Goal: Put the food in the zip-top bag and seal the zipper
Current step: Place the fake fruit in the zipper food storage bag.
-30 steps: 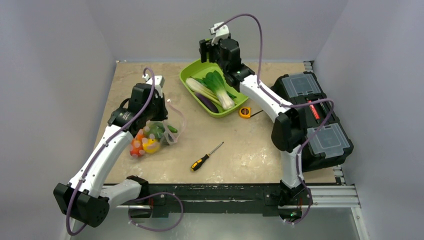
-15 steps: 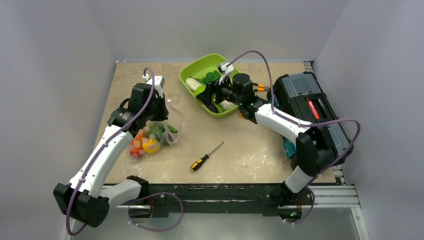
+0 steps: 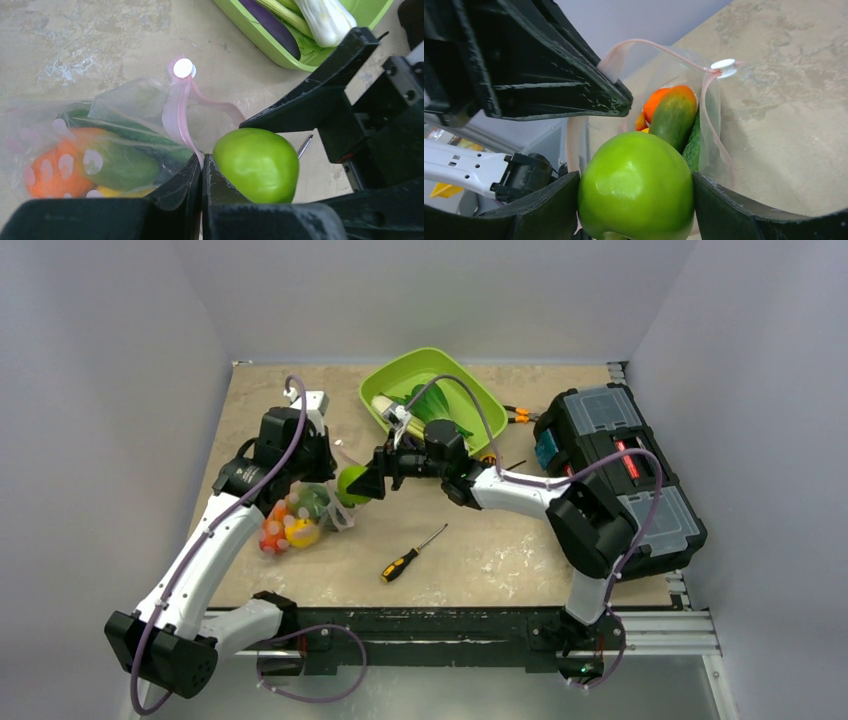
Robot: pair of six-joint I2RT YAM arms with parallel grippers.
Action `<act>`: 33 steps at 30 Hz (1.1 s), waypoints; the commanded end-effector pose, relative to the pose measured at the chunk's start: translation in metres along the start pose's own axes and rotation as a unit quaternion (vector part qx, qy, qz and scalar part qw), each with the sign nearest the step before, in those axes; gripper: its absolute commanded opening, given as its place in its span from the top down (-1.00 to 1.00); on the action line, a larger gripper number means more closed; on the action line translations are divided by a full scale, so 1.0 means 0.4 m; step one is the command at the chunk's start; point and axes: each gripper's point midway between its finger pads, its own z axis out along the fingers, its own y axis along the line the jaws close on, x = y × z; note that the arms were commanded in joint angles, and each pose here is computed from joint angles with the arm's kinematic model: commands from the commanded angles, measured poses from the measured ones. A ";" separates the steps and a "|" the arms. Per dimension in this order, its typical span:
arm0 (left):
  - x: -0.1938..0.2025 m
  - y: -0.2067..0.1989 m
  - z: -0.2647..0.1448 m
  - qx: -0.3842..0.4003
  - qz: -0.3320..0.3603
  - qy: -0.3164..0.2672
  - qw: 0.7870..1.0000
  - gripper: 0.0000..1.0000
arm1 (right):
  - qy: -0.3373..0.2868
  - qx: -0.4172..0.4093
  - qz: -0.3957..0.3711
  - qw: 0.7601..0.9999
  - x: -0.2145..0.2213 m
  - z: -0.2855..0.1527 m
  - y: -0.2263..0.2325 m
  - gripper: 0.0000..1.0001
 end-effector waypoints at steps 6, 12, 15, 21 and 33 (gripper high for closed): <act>-0.040 -0.026 -0.027 0.027 0.002 -0.040 0.999 1.00 | -0.016 -0.016 0.020 1.000 -0.044 0.057 -0.011 0.63; -0.037 -0.035 -0.027 0.037 0.001 -0.037 0.999 1.00 | 0.002 -0.004 0.008 1.000 -0.024 0.082 -0.023 0.08; -0.037 -0.036 -0.027 0.037 0.001 -0.037 0.999 1.00 | 0.005 -0.008 0.008 1.000 -0.013 0.082 -0.017 -0.18; -0.036 -0.038 -0.025 0.039 0.002 -0.035 0.999 1.00 | 0.011 -0.010 0.000 1.000 -0.004 0.076 -0.003 -0.61; -0.036 -0.035 -0.023 0.036 0.002 -0.034 0.999 1.00 | 0.002 0.008 -0.020 1.000 -0.039 0.048 0.011 -0.95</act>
